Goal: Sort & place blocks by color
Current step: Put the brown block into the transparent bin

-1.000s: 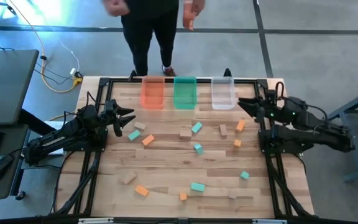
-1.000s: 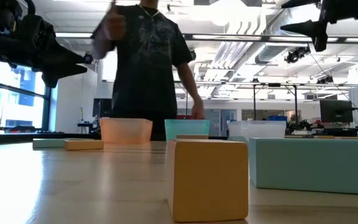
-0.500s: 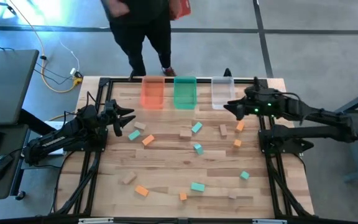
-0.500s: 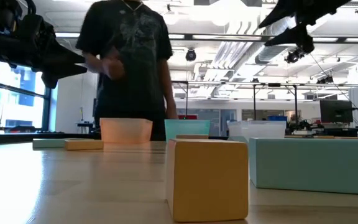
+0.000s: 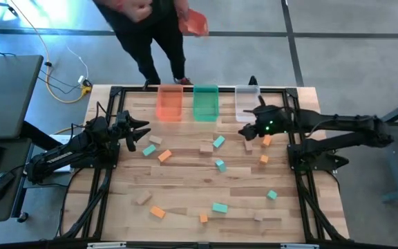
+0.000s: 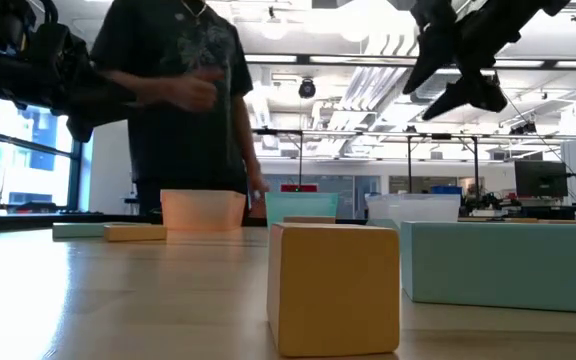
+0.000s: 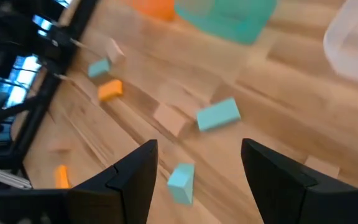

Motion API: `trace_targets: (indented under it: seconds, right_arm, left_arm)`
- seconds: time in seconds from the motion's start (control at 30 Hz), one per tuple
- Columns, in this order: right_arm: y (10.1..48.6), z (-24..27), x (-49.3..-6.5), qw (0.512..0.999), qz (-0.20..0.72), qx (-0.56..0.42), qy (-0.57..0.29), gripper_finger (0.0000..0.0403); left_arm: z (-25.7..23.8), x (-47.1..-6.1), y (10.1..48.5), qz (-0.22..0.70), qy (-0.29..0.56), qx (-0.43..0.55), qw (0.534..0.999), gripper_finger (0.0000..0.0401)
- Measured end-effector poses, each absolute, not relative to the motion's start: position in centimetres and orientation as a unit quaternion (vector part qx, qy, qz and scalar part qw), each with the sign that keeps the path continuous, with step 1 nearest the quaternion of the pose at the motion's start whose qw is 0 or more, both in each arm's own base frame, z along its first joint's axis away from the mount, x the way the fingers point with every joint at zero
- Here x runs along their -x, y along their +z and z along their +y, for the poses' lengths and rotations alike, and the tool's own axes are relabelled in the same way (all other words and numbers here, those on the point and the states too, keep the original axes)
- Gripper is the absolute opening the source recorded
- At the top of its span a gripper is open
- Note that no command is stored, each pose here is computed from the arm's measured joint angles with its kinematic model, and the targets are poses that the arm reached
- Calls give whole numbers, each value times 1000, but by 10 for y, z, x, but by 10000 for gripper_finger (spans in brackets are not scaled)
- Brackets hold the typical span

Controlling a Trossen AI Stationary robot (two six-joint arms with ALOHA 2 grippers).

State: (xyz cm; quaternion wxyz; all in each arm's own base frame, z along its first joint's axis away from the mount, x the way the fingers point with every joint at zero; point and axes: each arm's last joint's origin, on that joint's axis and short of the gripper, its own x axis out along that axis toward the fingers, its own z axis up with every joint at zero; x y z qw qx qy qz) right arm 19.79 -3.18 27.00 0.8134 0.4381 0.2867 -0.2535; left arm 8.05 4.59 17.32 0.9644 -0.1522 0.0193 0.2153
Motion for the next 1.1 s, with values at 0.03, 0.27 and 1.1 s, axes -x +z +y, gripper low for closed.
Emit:
trace_targets:
  seconds: [0.03, 0.27, 1.1]
  right_arm:
    - [267, -30, -200, 807, 293, -444, -256, 220]
    - [250, -19, -210, 767, 333, -464, -294, 220]
    - [178, -23, -236, 632, 440, -454, -449, 220]
  left_arm:
    - [46, -81, 173, 19, 215, 152, 964, 168]
    - [46, -81, 173, 19, 215, 152, 964, 168]
    - [46, -81, 173, 19, 215, 152, 964, 168]
